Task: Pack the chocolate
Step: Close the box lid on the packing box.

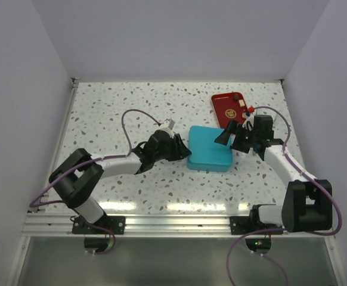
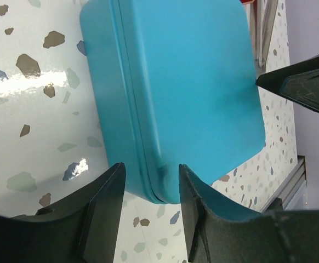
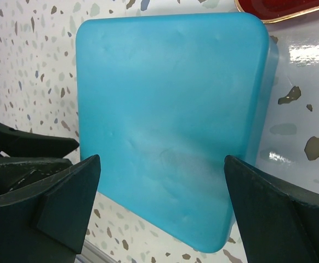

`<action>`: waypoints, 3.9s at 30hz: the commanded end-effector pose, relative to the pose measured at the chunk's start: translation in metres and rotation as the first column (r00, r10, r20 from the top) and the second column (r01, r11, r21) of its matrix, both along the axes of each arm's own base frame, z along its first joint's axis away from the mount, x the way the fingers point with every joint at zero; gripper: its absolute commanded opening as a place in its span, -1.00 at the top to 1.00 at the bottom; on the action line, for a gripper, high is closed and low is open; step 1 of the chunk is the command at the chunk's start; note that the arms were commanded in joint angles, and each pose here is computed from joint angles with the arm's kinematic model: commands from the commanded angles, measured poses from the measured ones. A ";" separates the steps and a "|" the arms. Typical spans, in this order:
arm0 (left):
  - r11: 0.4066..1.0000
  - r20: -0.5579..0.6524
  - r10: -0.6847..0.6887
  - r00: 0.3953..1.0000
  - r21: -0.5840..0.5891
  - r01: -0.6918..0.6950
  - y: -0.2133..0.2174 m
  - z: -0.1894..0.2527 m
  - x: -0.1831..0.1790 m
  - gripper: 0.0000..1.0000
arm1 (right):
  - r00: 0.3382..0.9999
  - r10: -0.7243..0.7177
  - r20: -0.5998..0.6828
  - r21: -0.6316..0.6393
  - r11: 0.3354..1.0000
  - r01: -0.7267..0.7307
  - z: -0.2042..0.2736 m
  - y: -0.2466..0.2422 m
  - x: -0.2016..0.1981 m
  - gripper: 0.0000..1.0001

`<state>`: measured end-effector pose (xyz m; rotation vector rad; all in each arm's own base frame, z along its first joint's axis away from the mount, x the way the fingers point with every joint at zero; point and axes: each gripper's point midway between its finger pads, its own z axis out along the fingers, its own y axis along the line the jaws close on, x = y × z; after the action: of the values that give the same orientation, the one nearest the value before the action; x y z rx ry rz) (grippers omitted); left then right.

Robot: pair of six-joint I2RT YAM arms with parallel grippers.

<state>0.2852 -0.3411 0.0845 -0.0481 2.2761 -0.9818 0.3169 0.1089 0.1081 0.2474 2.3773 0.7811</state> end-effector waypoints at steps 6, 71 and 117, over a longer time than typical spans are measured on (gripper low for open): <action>0.999 0.108 0.031 0.994 0.015 -0.033 0.010 0.037 0.007 -0.29 | 0.995 0.003 0.100 -0.038 0.999 0.001 0.042 -0.004 0.010 -0.97; 0.998 0.158 -0.068 0.985 -0.003 0.069 -0.025 0.038 0.064 -0.84 | 0.999 0.036 0.020 -0.079 0.996 -0.034 -0.004 0.000 0.022 -0.97; 0.996 0.116 -0.093 0.989 0.023 0.091 -0.034 0.036 0.017 -0.85 | 0.999 0.045 0.020 -0.079 0.996 -0.043 0.001 0.003 0.010 -0.97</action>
<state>0.3059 -0.3726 0.1072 0.1264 2.2244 -0.9657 0.3343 0.1072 0.1041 0.1745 2.3984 0.6855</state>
